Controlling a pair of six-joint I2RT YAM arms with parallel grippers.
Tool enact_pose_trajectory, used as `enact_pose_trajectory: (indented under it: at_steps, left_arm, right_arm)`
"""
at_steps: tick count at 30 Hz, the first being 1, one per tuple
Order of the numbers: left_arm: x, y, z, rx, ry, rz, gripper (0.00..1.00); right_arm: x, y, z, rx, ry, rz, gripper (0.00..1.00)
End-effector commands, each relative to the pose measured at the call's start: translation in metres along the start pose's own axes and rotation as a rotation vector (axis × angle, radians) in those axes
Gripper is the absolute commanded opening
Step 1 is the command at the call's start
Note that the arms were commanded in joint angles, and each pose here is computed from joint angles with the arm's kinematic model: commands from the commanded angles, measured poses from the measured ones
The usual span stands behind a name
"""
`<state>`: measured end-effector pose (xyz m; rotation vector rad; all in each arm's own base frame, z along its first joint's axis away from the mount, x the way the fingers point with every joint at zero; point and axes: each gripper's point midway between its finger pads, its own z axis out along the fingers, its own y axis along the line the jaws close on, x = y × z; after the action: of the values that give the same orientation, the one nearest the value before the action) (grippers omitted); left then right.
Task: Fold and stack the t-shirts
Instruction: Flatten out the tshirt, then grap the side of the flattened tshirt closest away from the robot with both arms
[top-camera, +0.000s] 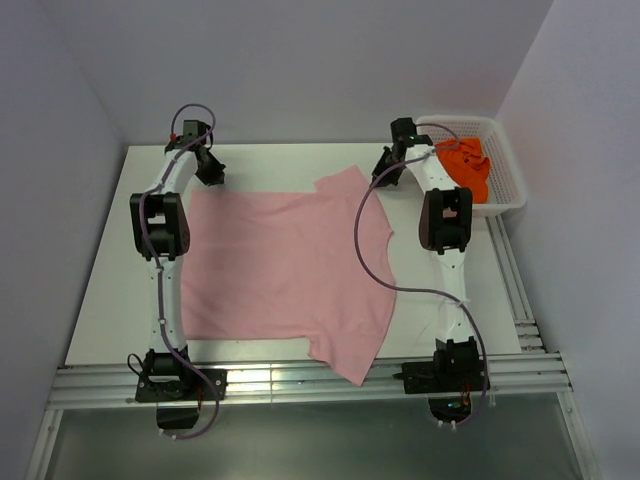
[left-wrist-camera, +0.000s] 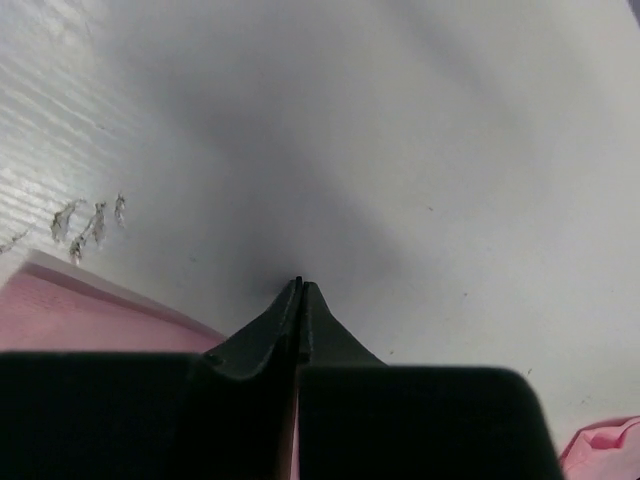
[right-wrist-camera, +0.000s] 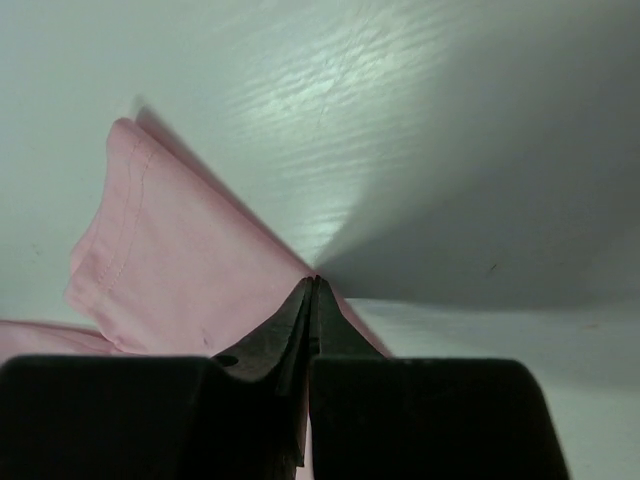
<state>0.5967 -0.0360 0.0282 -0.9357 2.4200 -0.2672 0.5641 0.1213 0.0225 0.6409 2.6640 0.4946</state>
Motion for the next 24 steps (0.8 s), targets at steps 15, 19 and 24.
enact_pose_trajectory:
  at_steps: [15, 19, 24]
  left_arm:
    - [-0.111, -0.011, -0.181, 0.131, -0.405, -0.010, 0.63]
    - [-0.074, 0.020, -0.153, 0.043, -0.295, -0.008, 0.43]
    - [-0.027, 0.046, -0.110, -0.025, -0.123, -0.032, 0.00]
  right_arm:
    - [-0.075, 0.079, -0.138, -0.308, -0.318, -0.044, 1.00]
    - [-0.046, 0.068, -0.140, -0.267, -0.251, -0.036, 0.93]
    - [0.004, 0.038, -0.101, -0.118, -0.069, -0.061, 0.13]
